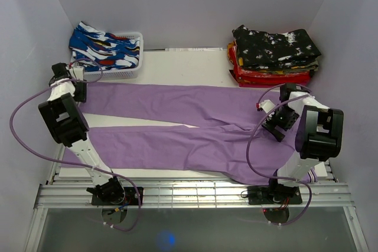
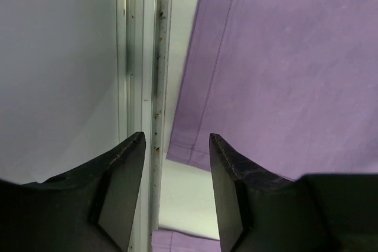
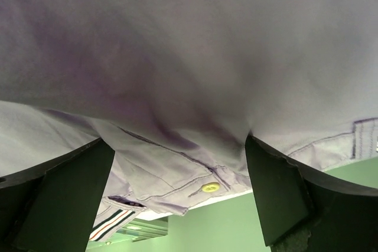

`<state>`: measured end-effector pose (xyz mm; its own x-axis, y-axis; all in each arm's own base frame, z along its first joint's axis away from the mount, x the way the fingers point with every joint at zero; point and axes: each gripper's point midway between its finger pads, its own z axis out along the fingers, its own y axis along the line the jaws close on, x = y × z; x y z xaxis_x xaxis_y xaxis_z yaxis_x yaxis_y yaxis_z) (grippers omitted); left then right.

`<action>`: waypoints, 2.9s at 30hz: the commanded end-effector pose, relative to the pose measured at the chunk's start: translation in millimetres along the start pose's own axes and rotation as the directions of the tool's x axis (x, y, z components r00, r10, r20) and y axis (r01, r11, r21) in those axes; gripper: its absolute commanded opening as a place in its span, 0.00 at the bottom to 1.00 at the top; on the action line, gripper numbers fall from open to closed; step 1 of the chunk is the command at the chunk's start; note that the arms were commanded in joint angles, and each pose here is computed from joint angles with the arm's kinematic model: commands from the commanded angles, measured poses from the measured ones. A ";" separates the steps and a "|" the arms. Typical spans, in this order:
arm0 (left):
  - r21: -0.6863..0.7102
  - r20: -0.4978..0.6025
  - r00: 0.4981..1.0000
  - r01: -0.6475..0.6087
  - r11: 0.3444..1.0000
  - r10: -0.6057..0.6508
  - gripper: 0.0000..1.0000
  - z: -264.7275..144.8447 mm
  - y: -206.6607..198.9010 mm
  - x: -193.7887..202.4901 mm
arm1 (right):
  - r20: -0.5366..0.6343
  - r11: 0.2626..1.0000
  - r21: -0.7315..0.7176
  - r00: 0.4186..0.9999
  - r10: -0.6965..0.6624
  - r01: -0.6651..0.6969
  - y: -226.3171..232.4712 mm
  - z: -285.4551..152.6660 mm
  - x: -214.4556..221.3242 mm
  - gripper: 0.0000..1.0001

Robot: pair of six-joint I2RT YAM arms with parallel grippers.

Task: Fold and stack the trousers
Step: Flatten the trousers out

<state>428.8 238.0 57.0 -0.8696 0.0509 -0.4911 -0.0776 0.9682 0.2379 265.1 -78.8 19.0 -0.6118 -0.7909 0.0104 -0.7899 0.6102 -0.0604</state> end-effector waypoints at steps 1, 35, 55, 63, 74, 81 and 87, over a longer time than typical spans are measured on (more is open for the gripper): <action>-0.020 0.155 0.988 -0.008 1.000 0.011 0.59 -40.5 7.8 -45.8 | 0.031 0.995 0.095 0.999 -0.010 0.007 -33.0 -12.8 -10.8 0.96; 0.635 -0.100 0.901 -0.269 0.724 0.422 0.54 -128.4 -194.8 161.4 | -0.053 0.994 -0.022 0.992 -0.111 0.110 40.9 -9.6 48.4 0.89; 0.626 -0.009 0.951 -0.236 0.743 0.309 0.56 -116.1 -189.0 84.0 | 0.117 0.983 0.178 0.991 -0.071 0.050 -45.7 -67.0 21.5 0.98; 0.585 -0.035 0.932 -0.275 0.764 0.362 0.58 -124.0 -181.6 129.3 | 0.093 0.994 0.065 0.991 -0.096 0.090 19.8 -41.5 45.1 0.96; 0.590 -0.069 0.929 -0.256 0.766 0.363 0.55 -122.3 -187.7 155.8 | 0.069 0.994 0.071 0.993 -0.093 0.088 9.2 -13.8 45.2 0.75; 0.569 0.162 0.973 -0.227 0.791 0.163 0.55 -126.1 -181.5 7.0 | 0.379 0.984 0.175 0.922 -0.081 0.014 -66.7 -99.2 -33.4 0.73; 0.517 0.139 0.985 -0.161 0.841 0.103 0.55 -61.4 -180.5 -42.7 | 0.454 0.968 0.224 0.891 -0.004 -0.110 -126.6 -104.3 -82.0 0.67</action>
<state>425.6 49.2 108.7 -0.7678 0.2591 -0.5860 0.3883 0.9156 -0.1039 395.7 -104.5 147.2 -0.4852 -0.7822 -0.3909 -0.7050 0.6144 -0.3543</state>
